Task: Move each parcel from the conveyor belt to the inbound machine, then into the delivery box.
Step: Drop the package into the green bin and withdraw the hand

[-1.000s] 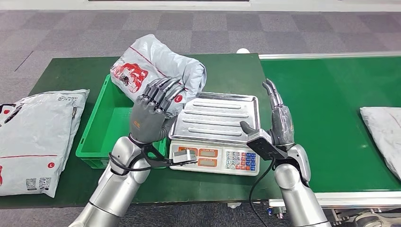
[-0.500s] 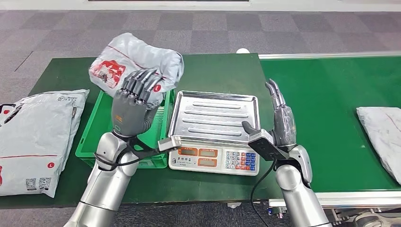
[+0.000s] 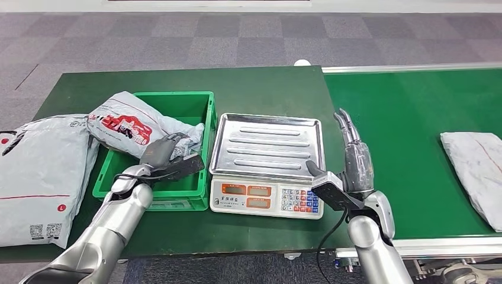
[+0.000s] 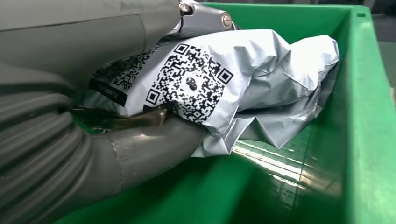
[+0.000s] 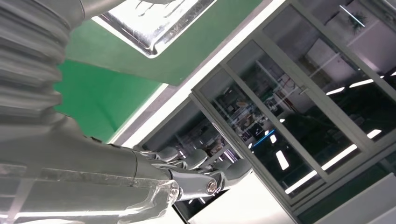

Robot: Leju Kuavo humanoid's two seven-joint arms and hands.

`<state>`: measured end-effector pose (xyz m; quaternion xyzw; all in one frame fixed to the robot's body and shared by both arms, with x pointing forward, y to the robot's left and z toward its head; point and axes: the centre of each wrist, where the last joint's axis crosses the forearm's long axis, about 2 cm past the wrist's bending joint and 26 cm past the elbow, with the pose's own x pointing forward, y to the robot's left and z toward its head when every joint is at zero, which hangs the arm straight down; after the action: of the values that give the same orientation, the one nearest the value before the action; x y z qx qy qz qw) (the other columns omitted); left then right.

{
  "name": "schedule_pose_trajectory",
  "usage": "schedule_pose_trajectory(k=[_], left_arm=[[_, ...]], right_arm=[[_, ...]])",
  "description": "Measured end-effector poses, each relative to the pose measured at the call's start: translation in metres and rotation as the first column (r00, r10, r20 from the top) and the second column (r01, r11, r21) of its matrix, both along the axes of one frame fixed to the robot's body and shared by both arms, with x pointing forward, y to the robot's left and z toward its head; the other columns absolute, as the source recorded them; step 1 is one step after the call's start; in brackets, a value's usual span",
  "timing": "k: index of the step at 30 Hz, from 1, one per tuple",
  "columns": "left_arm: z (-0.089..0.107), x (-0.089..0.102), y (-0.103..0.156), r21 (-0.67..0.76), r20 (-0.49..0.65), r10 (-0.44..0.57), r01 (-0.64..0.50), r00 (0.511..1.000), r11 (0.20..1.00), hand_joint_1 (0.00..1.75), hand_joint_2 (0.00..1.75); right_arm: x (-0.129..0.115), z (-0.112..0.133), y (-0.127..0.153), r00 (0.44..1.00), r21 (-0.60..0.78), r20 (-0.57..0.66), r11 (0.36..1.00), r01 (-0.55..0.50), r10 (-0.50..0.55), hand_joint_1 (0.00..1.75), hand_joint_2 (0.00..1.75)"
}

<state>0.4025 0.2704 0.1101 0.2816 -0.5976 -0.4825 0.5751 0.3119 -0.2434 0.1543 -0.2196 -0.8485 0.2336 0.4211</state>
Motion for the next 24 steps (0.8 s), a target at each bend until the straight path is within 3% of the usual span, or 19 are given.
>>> schedule_pose_trajectory(k=[24], left_arm=[[-0.004,0.002,0.014,-0.004,-0.088,0.010,-0.010,0.996,1.000,1.75,1.75]], right_arm=[[0.006,0.005,0.000,1.000,-0.006,0.008,1.000,-0.008,0.008,0.00,1.75]])
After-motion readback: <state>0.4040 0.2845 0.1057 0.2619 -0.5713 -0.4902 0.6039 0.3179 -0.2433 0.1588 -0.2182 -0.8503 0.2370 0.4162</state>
